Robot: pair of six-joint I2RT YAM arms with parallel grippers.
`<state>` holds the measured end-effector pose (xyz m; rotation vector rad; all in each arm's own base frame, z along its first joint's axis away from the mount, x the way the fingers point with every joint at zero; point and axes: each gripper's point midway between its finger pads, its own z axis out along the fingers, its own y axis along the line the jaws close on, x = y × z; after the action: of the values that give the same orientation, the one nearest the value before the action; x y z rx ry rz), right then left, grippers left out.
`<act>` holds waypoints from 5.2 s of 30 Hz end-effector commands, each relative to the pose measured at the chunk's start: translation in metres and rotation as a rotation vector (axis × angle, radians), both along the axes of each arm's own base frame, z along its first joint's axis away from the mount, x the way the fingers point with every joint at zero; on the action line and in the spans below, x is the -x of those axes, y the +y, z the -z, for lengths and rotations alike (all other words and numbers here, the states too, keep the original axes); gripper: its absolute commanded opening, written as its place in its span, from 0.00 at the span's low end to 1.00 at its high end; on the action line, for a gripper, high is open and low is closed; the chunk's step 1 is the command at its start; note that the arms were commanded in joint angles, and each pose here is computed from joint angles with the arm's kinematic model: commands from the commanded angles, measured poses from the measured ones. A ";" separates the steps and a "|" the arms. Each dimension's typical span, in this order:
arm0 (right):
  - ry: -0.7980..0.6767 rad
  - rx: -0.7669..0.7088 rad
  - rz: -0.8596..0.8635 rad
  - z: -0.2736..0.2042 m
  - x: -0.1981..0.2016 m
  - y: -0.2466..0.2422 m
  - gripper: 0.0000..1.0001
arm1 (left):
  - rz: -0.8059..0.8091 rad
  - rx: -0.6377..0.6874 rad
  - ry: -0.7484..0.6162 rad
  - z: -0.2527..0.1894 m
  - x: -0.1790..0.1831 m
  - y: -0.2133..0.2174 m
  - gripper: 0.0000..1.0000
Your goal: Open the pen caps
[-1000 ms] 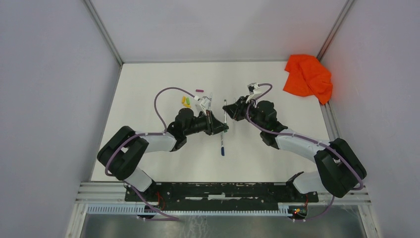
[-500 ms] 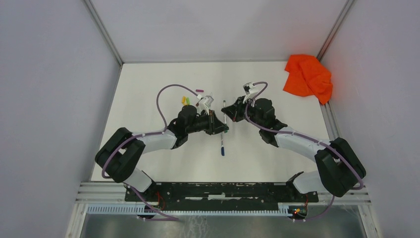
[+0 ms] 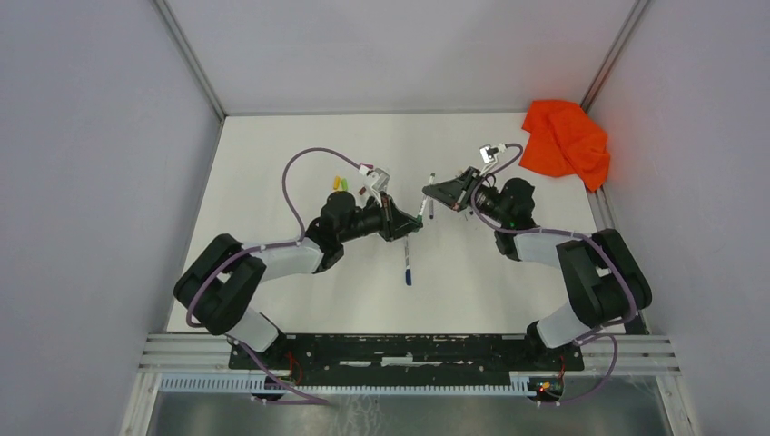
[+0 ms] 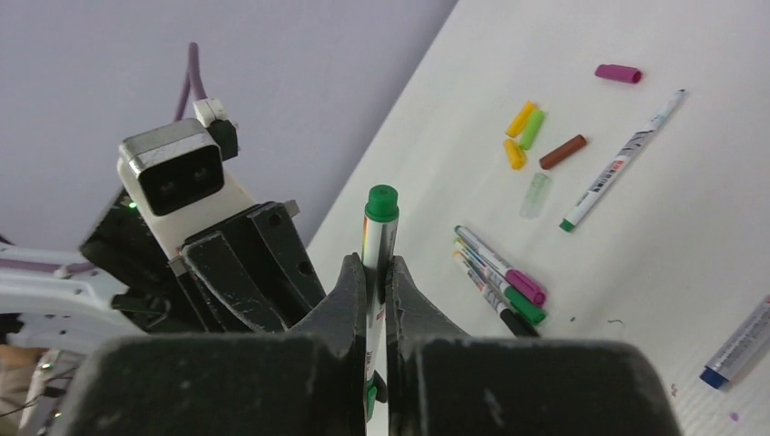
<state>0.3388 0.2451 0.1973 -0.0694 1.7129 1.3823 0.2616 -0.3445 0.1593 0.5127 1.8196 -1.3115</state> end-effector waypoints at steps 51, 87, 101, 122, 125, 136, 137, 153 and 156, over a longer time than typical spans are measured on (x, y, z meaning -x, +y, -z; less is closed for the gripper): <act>-0.211 0.444 0.519 -0.065 -0.094 -0.074 0.00 | -0.474 -0.429 -0.158 0.016 -0.021 0.007 0.47; -0.147 0.242 0.124 -0.019 0.004 0.016 0.00 | -0.245 -0.221 -0.086 -0.002 -0.022 -0.023 0.58; -0.141 0.205 0.129 -0.023 0.007 0.015 0.00 | -0.189 -0.199 -0.081 0.002 -0.013 -0.023 0.02; -0.440 -0.179 0.170 -0.157 -0.031 -0.074 0.00 | 0.345 -0.013 -0.088 -0.023 0.080 -0.040 0.02; -0.443 -0.188 0.177 -0.163 -0.038 -0.080 0.00 | 0.302 -0.031 -0.084 -0.019 0.073 -0.037 0.02; -0.176 0.396 0.329 -0.058 -0.104 -0.085 0.00 | -0.629 -0.427 -0.017 0.000 -0.079 0.043 0.02; -0.139 0.444 0.330 -0.045 -0.108 -0.083 0.00 | -0.698 -0.467 0.005 0.003 -0.091 0.054 0.02; 0.098 0.925 0.262 0.084 -0.130 -0.064 0.00 | -0.845 -0.696 0.289 0.090 -0.180 0.119 0.12; 0.129 0.960 0.252 0.100 -0.131 -0.066 0.00 | -0.822 -0.714 0.303 0.102 -0.185 0.116 0.13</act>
<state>0.4583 0.1893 0.0979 -0.2698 2.2492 0.4074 0.4345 -0.2189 0.0538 -0.1028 2.3587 -0.1235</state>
